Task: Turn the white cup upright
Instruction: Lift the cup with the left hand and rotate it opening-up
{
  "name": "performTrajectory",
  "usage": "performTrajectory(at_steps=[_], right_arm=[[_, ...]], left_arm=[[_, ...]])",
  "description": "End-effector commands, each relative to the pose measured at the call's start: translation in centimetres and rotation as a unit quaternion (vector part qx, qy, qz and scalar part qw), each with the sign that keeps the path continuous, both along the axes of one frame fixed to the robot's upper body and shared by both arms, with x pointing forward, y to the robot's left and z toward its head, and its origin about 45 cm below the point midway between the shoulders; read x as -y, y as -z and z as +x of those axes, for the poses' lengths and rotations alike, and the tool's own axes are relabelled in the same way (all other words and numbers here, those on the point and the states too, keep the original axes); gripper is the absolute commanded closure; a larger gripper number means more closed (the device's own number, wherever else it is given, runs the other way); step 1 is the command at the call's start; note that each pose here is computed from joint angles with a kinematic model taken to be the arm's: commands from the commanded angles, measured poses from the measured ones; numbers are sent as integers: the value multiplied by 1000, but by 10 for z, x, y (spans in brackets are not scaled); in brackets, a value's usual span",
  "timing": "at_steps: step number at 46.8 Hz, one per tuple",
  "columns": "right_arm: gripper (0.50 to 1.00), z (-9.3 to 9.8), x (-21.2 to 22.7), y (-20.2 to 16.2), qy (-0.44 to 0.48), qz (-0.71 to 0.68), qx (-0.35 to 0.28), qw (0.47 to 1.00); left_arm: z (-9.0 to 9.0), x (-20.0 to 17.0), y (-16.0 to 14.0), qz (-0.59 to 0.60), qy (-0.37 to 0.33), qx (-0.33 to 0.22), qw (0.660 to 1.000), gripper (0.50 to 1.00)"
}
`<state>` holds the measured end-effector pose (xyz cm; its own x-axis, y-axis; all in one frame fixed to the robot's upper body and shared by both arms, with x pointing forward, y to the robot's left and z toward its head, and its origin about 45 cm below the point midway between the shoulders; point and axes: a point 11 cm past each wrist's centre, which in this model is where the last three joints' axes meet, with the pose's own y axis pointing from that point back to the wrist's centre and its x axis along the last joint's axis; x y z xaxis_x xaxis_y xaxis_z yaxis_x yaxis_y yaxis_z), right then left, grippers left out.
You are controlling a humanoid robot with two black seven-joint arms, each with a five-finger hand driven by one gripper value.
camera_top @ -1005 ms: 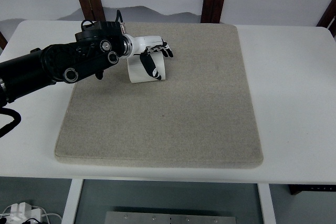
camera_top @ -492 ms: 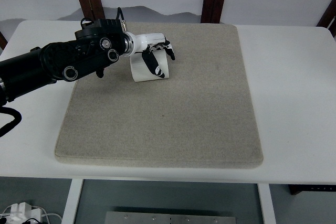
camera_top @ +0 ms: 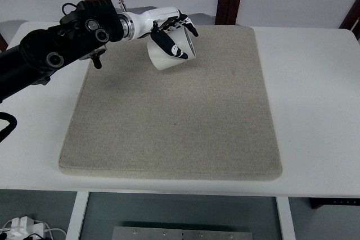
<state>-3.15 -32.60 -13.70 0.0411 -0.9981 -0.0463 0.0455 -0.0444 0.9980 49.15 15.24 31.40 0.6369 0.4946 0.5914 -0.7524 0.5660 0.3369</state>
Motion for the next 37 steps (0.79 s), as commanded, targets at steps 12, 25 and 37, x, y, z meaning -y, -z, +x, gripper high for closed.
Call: performTrajectory(at_steps=[12,25,37], right_arm=[[548,0,0,0,0,0,0,1000],[548,0,0,0,0,0,0,1000],[548,0,0,0,0,0,0,1000]], left_arm=[[-3,-23,-9,-124,18,-13,992,862],[-3,-50,-7,-223,10,-7,975,862],[0,-70,-5,-266,6,7,964,862]])
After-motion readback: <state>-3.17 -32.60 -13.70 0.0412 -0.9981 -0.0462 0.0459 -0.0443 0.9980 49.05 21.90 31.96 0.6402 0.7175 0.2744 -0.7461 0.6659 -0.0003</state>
